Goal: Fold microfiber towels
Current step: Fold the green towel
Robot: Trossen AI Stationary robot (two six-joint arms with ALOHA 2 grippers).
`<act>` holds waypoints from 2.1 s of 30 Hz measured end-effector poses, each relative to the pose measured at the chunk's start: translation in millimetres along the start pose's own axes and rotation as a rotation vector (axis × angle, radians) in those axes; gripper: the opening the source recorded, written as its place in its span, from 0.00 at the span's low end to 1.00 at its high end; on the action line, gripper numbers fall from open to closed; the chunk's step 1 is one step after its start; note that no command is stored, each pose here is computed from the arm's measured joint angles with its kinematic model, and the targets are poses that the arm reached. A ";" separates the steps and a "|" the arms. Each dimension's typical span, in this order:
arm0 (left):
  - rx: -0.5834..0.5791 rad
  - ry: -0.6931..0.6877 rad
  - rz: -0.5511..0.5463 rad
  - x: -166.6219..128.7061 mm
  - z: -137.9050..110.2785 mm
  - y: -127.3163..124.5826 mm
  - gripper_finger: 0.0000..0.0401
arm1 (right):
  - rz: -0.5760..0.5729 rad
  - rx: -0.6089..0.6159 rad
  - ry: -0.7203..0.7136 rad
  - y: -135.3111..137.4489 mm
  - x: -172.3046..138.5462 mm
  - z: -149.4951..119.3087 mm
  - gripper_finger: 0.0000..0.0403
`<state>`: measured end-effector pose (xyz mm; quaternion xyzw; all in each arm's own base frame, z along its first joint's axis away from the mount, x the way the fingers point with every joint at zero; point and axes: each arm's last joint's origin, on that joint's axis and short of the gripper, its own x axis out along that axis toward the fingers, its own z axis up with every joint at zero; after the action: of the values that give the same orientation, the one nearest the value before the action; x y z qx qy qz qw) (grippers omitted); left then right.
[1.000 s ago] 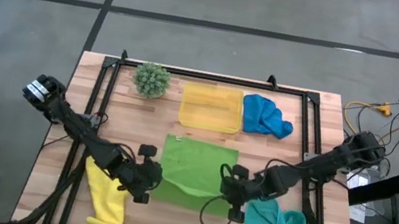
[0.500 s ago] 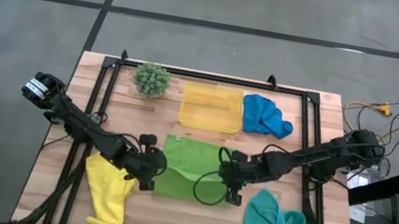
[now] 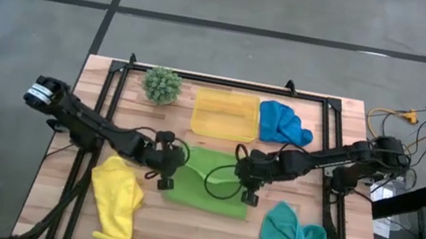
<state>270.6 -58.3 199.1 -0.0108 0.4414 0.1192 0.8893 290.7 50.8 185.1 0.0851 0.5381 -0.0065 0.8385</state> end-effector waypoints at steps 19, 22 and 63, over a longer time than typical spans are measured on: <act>-0.049 0.043 0.031 14.4 9.3 44.1 0.00 | -0.089 0.051 0.039 -29.5 -1.1 1.6 0.02; -0.052 0.054 0.036 17.0 6.9 45.2 0.00 | -0.097 0.053 0.046 -33.5 -0.8 0.8 0.02; -0.267 -0.005 -0.166 -16.0 2.2 56.5 0.37 | 0.058 0.325 -0.416 -26.0 -79.9 -18.5 0.26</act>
<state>250.4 -6.4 217.9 -0.1651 0.4172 0.1026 0.8878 237.8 21.4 246.2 0.2309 0.3434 -0.0862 0.9063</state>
